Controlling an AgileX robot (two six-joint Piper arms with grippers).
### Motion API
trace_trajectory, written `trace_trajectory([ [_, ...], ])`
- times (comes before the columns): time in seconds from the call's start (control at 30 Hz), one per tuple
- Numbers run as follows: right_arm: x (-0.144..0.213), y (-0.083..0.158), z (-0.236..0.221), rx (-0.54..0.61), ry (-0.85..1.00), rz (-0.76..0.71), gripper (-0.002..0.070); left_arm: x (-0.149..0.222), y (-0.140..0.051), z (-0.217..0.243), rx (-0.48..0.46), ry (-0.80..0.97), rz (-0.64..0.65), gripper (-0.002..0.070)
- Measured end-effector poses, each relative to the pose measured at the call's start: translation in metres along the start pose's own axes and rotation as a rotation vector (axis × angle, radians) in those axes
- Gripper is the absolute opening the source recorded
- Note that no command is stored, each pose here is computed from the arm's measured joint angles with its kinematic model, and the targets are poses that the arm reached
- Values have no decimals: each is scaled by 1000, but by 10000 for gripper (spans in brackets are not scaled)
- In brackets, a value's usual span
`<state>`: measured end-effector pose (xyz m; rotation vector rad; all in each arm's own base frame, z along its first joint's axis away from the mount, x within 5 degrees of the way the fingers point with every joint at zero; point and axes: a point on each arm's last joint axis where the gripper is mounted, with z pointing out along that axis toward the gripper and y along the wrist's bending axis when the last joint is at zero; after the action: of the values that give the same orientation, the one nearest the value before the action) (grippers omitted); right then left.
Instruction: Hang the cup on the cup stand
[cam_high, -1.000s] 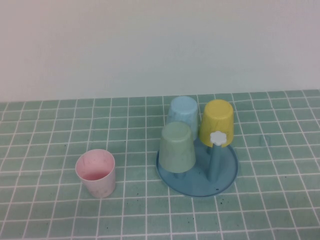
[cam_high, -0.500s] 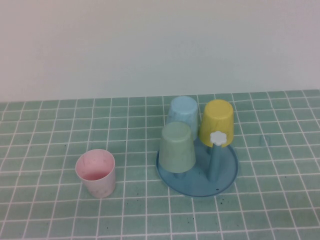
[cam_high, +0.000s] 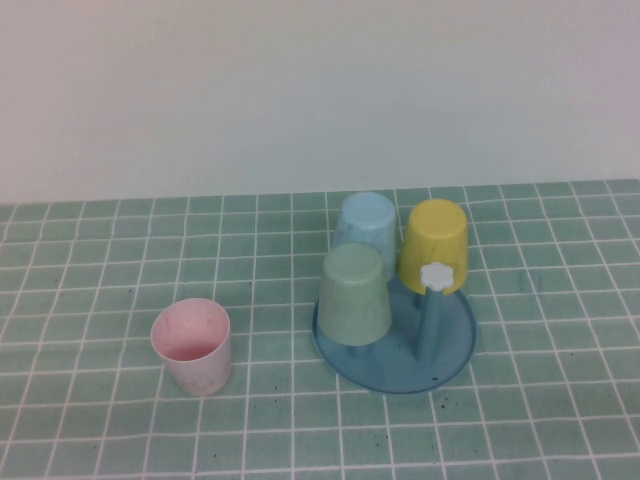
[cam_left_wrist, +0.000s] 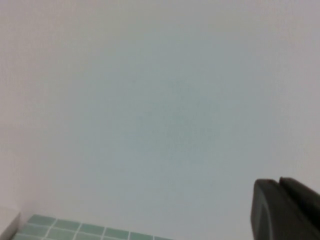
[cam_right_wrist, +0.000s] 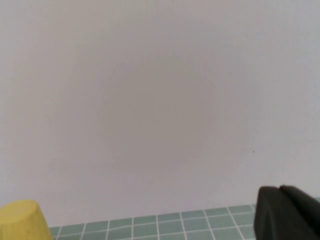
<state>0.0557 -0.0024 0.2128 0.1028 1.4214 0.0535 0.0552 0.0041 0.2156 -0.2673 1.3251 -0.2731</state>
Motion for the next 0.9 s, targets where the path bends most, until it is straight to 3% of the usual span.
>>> trace_trajectory([
  [0.2,-34,4,-3,-9,-28,-15,-1,-17,-8,1,20,1,-52,1],
  [0.37,-53,7,-7,-14,-3,-68,-1,-45,-24,2,63,48,-10,1],
  [0.63,-40,6,-10,-17,181,-105,-1,-79,-45,22,88,265,146,1],
  [0.77,-30,6,-12,-18,298,-112,-1,-78,-44,33,70,260,121,1],
  [0.9,-28,6,-14,-20,347,-115,-1,-71,-44,48,55,390,117,1],
])
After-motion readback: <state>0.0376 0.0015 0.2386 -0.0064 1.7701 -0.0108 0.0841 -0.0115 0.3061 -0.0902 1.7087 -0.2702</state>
